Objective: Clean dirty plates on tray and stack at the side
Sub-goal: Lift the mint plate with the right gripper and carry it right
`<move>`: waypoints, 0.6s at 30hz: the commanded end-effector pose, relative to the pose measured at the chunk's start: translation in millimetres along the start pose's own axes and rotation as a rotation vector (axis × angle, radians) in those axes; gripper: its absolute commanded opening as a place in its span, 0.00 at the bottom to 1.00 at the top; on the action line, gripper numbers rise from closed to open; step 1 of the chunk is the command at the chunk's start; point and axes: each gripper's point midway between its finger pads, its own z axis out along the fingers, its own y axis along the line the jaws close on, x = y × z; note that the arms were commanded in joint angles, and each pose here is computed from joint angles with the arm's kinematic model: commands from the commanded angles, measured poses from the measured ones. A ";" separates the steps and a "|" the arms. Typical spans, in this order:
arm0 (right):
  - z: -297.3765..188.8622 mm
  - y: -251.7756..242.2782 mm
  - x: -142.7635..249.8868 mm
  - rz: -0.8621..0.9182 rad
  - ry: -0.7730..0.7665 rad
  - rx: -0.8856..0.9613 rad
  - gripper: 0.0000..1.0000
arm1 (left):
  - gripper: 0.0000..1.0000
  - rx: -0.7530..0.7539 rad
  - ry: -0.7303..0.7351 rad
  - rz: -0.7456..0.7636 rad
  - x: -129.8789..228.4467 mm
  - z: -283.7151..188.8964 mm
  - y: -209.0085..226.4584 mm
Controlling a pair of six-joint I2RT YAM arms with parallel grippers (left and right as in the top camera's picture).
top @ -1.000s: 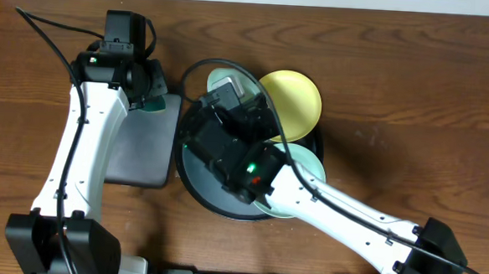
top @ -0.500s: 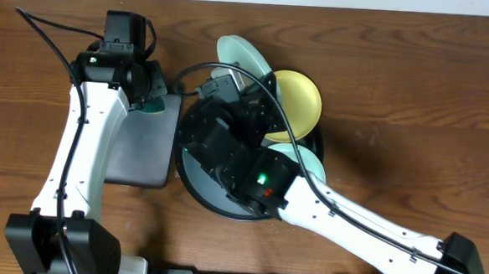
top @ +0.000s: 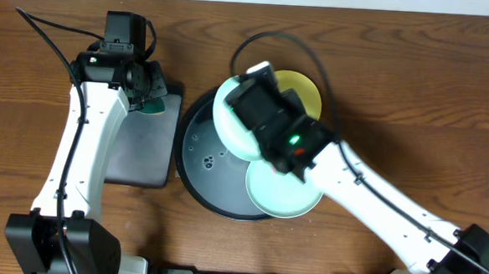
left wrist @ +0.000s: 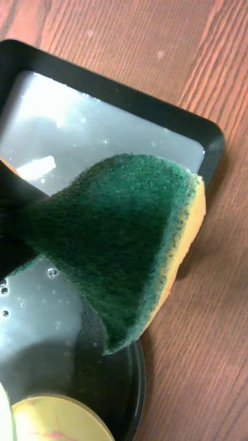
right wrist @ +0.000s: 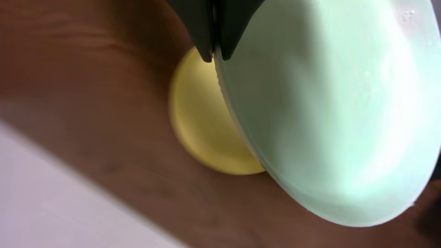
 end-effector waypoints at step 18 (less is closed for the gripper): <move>-29.3 -258.7 67.8 0.726 0.080 -0.011 0.01 | 0.08 -0.010 -0.014 0.008 -4.5 -2.8 2.6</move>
